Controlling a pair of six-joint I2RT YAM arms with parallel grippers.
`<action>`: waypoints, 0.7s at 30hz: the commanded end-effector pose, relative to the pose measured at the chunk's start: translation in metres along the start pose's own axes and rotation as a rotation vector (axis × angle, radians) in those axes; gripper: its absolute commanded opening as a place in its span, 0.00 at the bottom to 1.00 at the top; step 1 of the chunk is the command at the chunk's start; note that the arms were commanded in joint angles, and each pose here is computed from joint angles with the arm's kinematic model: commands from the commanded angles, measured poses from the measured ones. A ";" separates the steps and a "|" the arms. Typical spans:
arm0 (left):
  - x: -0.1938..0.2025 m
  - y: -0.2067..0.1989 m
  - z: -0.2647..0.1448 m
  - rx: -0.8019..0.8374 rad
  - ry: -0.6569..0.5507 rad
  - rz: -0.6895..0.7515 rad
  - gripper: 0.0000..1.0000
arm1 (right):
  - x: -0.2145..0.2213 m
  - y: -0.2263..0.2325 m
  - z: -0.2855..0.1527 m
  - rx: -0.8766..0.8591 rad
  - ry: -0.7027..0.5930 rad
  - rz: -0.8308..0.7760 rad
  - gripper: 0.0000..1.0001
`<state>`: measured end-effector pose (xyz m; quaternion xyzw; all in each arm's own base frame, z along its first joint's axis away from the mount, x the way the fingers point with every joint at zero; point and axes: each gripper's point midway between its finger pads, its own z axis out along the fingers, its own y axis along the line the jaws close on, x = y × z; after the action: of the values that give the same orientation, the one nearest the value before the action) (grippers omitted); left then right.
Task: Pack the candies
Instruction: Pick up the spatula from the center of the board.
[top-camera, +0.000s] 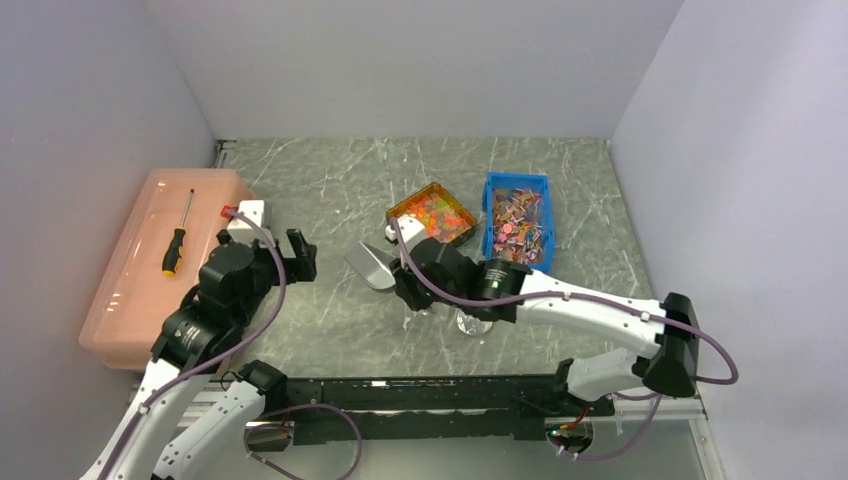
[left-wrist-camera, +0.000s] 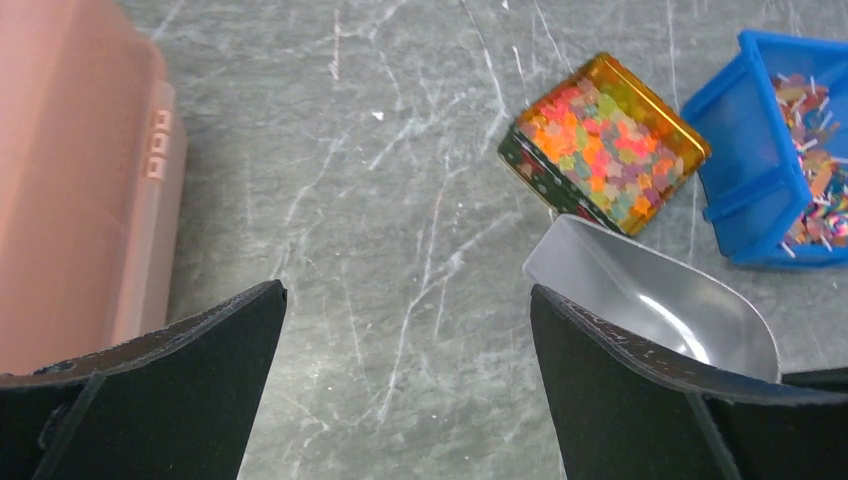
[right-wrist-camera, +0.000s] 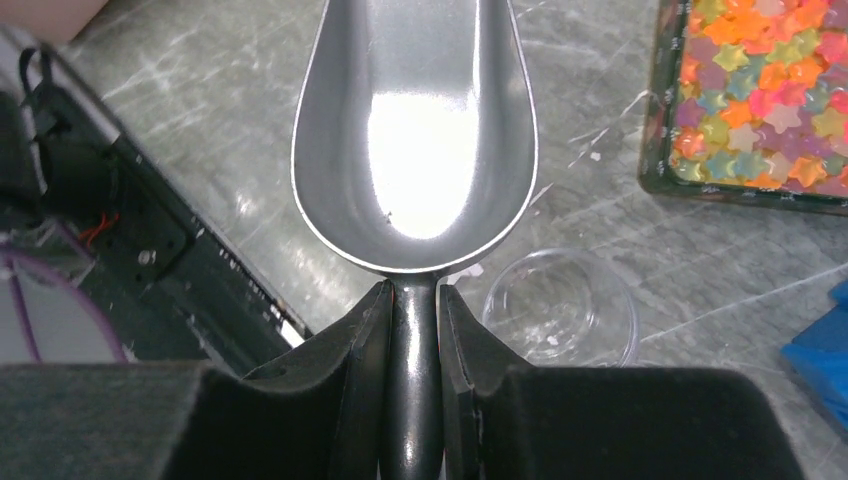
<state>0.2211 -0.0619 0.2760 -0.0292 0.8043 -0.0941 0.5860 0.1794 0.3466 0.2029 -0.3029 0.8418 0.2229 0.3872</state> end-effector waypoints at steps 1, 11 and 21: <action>0.000 -0.021 0.009 0.093 0.035 0.025 0.99 | -0.009 0.022 -0.028 -0.119 -0.075 -0.098 0.00; 0.016 -0.042 0.019 0.193 0.133 0.058 0.99 | -0.006 0.037 -0.063 -0.227 -0.162 -0.179 0.00; 0.020 -0.064 0.017 0.319 0.158 0.078 0.99 | -0.012 0.034 -0.066 -0.202 -0.193 -0.194 0.00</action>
<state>0.2262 -0.1156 0.2394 0.0755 0.8491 -0.1617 0.4971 0.1203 0.3260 0.2326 -0.4104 0.7622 0.2825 0.4134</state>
